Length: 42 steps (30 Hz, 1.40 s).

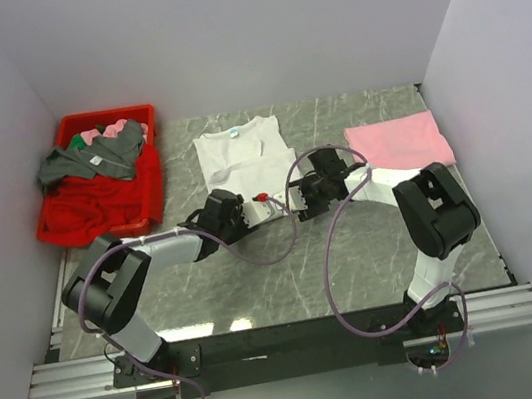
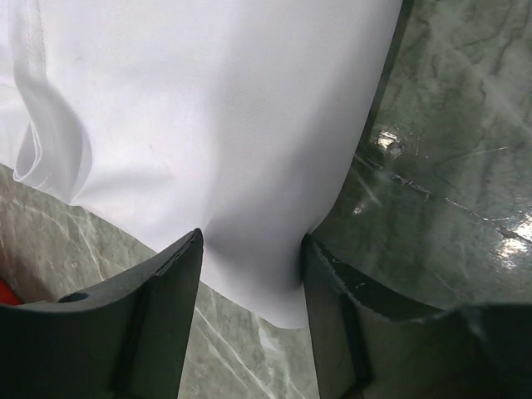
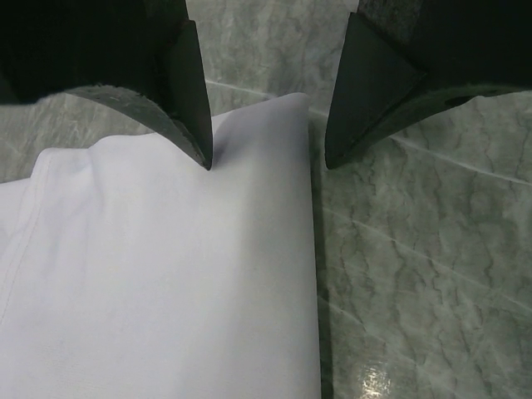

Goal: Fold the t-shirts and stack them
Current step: Fold the tshirt

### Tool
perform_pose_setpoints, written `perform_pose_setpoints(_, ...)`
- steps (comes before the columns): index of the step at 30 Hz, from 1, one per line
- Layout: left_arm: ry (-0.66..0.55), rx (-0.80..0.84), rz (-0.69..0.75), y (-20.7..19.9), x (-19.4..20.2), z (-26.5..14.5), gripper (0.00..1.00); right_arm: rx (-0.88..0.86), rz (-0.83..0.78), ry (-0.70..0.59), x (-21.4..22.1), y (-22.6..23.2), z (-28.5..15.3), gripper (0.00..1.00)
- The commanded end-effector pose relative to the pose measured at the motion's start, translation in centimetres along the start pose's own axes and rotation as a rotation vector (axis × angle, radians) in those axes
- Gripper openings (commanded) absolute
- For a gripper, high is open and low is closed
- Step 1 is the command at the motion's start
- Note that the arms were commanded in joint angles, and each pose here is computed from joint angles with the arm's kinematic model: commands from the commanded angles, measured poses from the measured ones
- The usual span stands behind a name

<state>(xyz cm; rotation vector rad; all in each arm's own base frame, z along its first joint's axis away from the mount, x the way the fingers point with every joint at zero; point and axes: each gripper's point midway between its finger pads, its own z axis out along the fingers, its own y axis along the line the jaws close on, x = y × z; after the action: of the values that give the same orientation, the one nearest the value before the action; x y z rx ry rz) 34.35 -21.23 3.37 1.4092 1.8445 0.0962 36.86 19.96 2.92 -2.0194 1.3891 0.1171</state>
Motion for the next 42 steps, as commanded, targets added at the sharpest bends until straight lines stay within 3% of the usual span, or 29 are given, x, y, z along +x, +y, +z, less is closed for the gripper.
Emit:
perform_pose_setpoints(1,0.049,0.026,0.001,-0.9,1.5,0.3,0.56,0.019,-0.038,-0.008,-0.5,-0.9,0.0,0.64)
perform_pose_setpoints(6,0.061,0.039,-0.003,-1.2,2.0,0.7,0.37,0.031,-0.003,0.024,0.3,-1.9,1.1,0.51)
perform_pose_setpoints(8,0.064,0.04,-0.001,-1.3,2.3,0.8,0.28,0.03,0.011,0.029,0.4,-2.1,1.3,0.33)
perform_pose_setpoints(10,0.063,0.042,-0.005,-1.3,2.4,0.7,0.13,0.03,0.019,0.022,0.3,-2.2,1.3,0.13)
perform_pose_setpoints(11,0.057,0.042,-0.004,-1.3,2.2,0.5,0.01,0.028,0.021,0.012,0.0,-2.1,1.2,0.08)
perform_pose_setpoints(13,0.037,0.069,-0.007,-1.7,1.8,0.2,0.01,0.011,0.028,-0.002,-0.3,-1.5,0.8,0.01)
perform_pose_setpoints(17,-0.055,0.16,0.011,-3.1,-0.4,-2.3,0.01,-0.005,0.046,-0.069,-1.8,0.0,-1.6,0.0)
perform_pose_setpoints(21,-0.077,0.315,0.01,-7.0,-1.5,-5.1,0.0,-0.049,0.089,-0.123,-3.1,2.9,-4.2,0.0)
perform_pose_setpoints(28,-0.121,0.687,-0.008,-17.0,-3.7,-11.6,0.01,-0.214,0.167,-0.191,-5.8,13.8,-9.7,0.0)
perform_pose_setpoints(31,-0.138,0.757,-0.021,-18.9,-4.3,-13.9,0.0,-0.222,0.196,-0.198,-6.4,16.6,-11.4,0.0)
perform_pose_setpoints(36,-0.207,0.638,0.003,-16.4,-5.8,-13.8,0.0,-0.097,0.225,-0.167,-6.2,14.0,-11.9,0.0)
perform_pose_setpoints(42,-0.235,0.399,-0.102,-5.4,-5.7,-8.5,0.0,0.062,0.319,-0.117,-5.8,3.6,-10.9,0.0)
